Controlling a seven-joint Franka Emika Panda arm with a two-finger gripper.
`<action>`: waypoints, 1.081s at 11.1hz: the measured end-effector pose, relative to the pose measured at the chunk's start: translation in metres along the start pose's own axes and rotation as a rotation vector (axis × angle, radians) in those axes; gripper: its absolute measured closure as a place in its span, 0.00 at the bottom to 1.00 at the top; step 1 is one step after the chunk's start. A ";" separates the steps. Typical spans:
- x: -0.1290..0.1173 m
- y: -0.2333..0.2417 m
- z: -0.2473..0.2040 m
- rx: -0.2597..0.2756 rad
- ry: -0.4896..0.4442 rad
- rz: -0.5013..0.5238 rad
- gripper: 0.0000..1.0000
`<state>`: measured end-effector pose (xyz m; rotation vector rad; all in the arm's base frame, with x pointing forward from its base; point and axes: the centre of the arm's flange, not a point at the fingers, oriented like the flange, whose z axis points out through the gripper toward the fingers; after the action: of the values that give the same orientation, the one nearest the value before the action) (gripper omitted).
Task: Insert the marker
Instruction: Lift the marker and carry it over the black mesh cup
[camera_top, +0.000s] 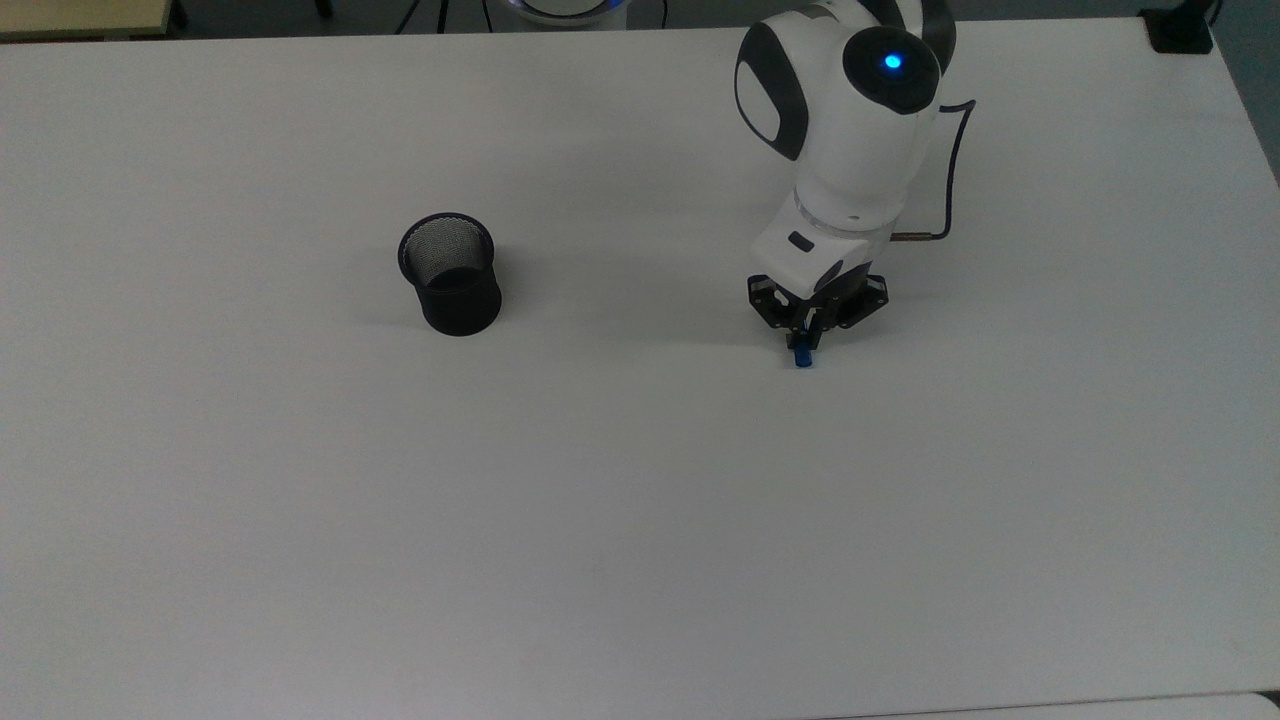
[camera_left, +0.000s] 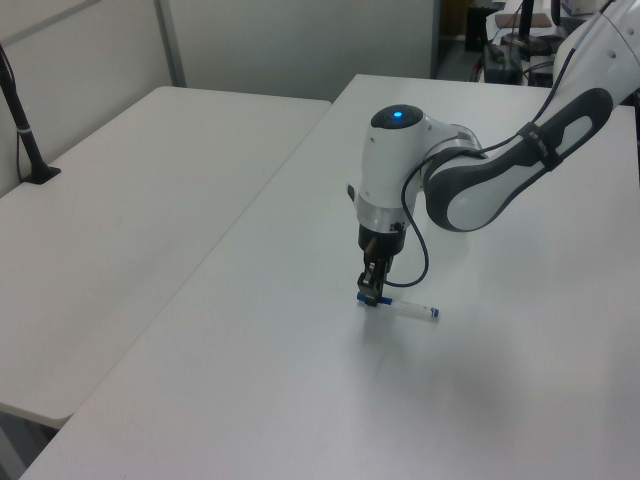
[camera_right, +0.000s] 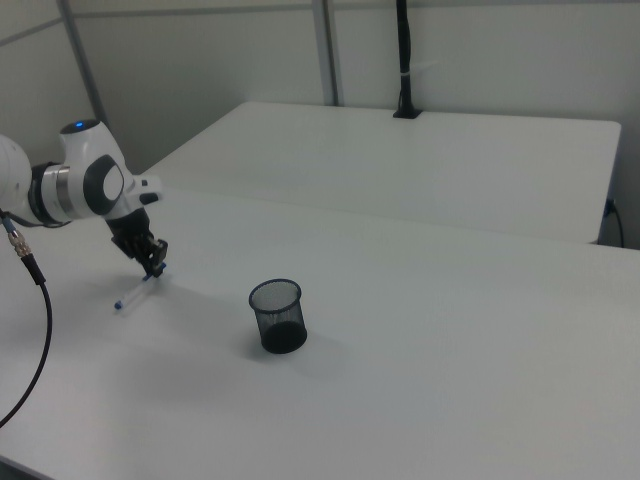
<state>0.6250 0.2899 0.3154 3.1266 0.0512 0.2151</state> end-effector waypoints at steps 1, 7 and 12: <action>0.009 0.001 -0.014 0.009 0.029 0.007 0.82; 0.033 0.131 -0.144 -0.033 0.215 0.145 0.82; -0.002 0.268 -0.185 -0.080 0.320 0.235 0.82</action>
<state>0.6064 0.0232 0.5009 2.9794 -0.3155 0.6988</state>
